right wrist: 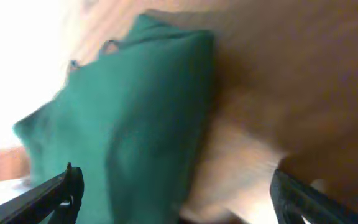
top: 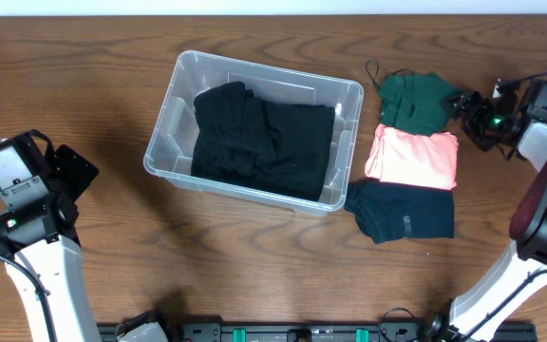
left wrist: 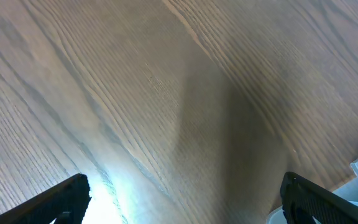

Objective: Pack container
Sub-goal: 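Reach the right gripper to the dark green cloth and grasp it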

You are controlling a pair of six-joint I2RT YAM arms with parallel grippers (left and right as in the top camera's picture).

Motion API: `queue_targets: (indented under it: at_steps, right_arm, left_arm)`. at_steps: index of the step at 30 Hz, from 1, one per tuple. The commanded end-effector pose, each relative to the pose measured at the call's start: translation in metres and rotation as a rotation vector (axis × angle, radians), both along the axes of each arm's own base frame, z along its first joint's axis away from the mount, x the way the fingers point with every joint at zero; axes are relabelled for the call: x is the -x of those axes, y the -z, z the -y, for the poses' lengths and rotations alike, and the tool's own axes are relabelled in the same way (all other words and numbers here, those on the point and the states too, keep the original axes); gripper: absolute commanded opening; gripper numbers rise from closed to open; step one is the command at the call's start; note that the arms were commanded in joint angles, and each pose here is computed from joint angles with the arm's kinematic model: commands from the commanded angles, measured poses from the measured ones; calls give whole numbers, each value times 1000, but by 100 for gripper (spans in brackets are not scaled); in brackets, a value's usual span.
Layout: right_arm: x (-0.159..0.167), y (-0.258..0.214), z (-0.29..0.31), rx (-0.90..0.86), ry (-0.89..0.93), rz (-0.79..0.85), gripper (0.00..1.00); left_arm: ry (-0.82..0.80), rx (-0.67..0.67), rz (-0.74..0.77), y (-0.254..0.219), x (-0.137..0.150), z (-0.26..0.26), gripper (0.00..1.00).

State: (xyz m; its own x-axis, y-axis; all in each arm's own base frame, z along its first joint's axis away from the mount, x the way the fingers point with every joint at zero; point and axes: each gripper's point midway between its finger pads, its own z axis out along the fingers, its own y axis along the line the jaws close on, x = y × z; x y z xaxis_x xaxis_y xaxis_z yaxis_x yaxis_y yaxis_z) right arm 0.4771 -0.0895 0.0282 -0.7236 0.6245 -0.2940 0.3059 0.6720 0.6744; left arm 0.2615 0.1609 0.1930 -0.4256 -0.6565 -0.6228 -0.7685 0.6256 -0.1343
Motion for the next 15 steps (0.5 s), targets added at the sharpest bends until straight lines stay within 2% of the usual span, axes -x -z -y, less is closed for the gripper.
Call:
queue_targets:
  at_steps: [1,6,9,13,15]
  right_arm:
    - [-5,14,-29,-79,-43,-25,92]
    - [-14,16,-56,-49,-77,-19,83]
    - [-11,25,-58,-32,-21,-87,65]
    - [-12,14,-60,-58,-29,-67,34]
    - [-14,-1,-59,-74,-39,-33,26]
  left_arm:
    - [-15,-9,0,-2,1,-4,98]
    - [-15,-9,0,-2,1,-4,98]
    - [-15,-9,0,-2,1,-4,98]
    - [-15,-9,0,-2,1,-4,98]
    - [-15,-9,0,-2,1,-4,98]
